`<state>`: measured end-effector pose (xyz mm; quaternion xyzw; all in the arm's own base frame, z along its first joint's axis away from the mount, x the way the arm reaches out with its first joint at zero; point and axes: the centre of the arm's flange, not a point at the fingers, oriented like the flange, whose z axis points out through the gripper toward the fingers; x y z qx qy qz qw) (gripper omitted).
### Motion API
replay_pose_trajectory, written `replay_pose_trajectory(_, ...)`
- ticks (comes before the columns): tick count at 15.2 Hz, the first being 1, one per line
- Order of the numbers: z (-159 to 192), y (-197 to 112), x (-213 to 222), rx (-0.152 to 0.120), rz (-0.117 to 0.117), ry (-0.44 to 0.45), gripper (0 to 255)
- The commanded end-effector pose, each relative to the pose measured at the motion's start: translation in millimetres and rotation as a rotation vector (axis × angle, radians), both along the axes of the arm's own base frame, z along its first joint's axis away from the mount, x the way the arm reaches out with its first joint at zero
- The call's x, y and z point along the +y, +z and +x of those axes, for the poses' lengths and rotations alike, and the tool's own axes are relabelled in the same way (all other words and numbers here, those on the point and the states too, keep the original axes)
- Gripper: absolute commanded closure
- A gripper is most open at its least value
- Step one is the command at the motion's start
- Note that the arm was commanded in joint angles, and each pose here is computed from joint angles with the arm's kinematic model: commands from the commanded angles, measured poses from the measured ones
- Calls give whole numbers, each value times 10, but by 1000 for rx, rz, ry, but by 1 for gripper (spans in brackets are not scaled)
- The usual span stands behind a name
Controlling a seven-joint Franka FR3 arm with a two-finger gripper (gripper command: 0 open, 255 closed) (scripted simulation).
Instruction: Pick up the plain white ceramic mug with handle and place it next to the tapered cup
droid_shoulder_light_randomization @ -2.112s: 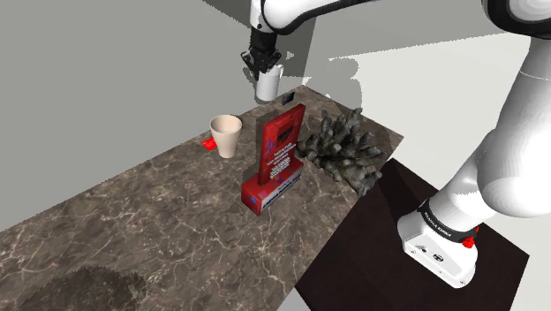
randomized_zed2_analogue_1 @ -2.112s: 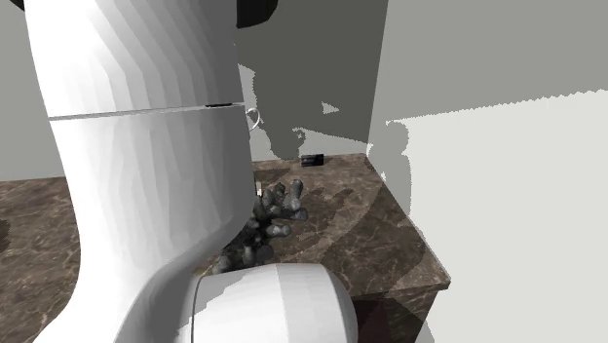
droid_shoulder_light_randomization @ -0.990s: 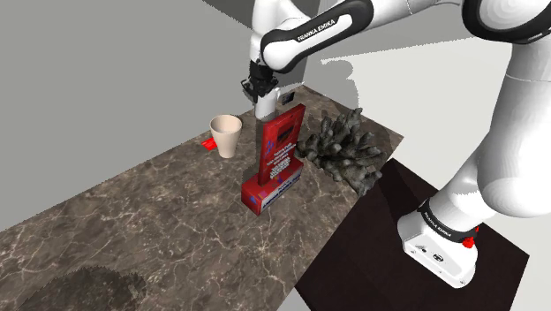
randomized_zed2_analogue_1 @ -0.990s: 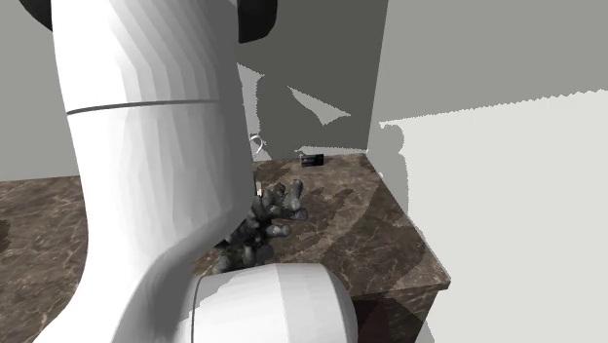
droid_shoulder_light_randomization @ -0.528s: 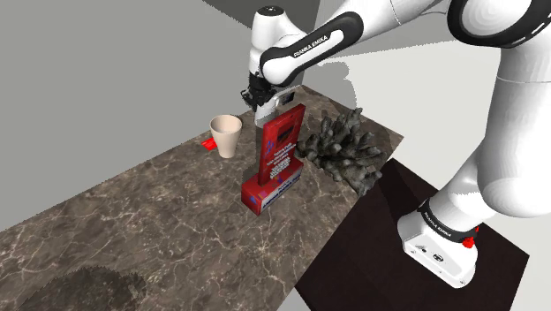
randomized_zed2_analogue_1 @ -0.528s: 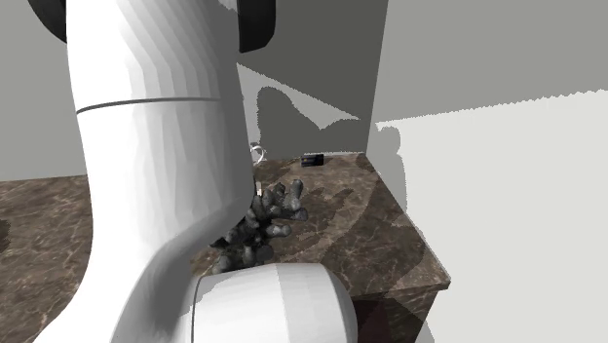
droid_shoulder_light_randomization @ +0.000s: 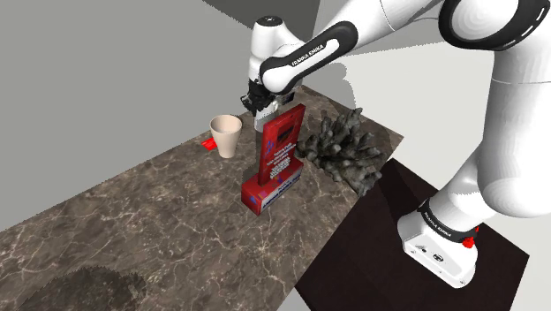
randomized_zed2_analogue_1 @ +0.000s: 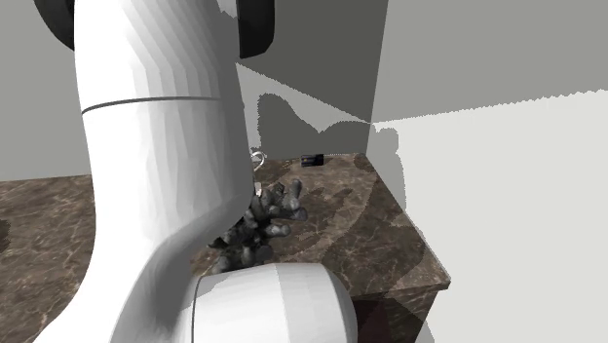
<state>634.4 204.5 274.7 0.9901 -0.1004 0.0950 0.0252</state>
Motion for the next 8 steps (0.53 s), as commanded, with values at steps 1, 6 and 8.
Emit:
replay_pose_trajectory(1, -4, -16, -5, 2, -1, 0, 255)
replay_pose_trajectory(6, -7, -16, -5, 2, -1, 0, 0)
replay_pose_trajectory(8, -8, -16, -4, 2, -1, 0, 0)
